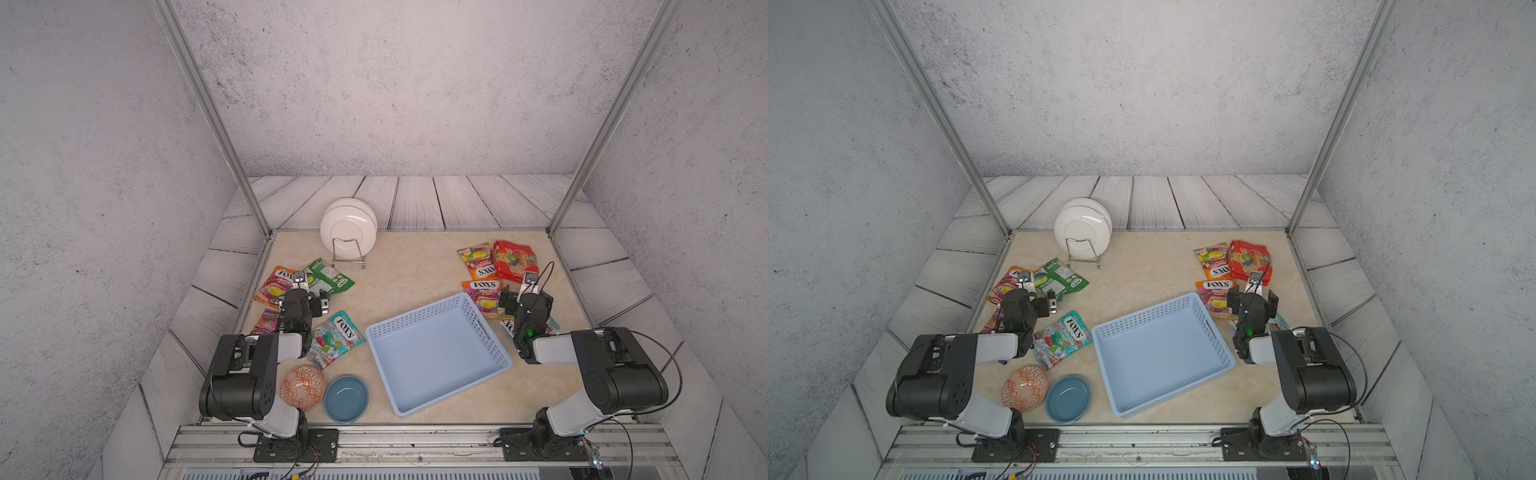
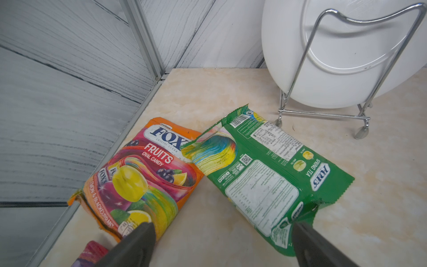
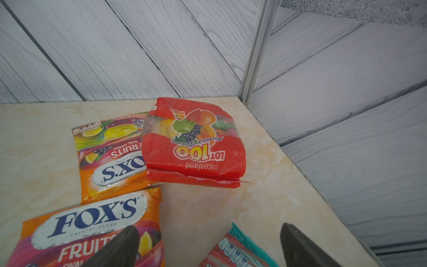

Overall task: Put the candies in the basket
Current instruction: Adjust the basket at the center of the board.

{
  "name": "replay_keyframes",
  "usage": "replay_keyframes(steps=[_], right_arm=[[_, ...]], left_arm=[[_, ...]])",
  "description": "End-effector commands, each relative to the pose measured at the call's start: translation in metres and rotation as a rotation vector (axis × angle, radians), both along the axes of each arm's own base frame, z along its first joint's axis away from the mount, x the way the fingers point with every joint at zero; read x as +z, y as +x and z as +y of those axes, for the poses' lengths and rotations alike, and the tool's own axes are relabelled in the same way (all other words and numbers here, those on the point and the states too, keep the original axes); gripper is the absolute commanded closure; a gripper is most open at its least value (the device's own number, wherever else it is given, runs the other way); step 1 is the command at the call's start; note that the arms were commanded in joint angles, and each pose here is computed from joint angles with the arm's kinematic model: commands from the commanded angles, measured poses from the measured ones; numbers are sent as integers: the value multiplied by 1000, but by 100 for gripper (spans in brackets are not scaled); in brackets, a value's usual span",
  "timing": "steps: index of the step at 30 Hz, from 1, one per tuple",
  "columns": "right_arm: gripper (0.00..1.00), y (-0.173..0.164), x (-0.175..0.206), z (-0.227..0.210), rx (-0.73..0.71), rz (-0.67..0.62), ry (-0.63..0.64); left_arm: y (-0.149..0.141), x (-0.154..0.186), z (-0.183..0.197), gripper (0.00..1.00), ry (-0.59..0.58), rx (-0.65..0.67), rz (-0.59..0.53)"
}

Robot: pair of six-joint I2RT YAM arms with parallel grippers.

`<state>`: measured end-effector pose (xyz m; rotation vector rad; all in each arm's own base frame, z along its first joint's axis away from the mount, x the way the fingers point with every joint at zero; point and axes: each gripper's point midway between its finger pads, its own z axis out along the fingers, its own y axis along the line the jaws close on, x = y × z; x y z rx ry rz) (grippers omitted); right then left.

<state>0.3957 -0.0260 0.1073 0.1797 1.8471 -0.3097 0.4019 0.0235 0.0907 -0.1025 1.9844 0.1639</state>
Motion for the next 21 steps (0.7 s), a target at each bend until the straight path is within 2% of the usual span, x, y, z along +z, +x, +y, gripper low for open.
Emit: replay_keyframes(steps=[1, 5, 8, 10, 14, 16, 21], right_arm=[[1, -1, -9, 1, 3, 25, -1], [1, -8, -4, -3, -22, 3, 0], [1, -12, 1, 2, 20, -15, -6], [1, -19, 11, 0, -3, -65, -17], [1, -30, 36, -8, -53, -62, -1], [1, -35, 50, -9, -67, -51, 43], [1, -53, 81, -9, -78, -36, 125]], left_arm=[[2, 6, 3, 1, -1, 13, -18], [4, 14, -3, 2, 0, -28, -13], [6, 27, -8, 2, -2, -56, 13], [5, 43, -18, 2, 0, -122, 19], [1, 77, -41, 2, -31, -254, 54], [-5, 89, -52, 2, -55, -320, 121], [-21, 130, -71, 2, -146, -399, 126]])
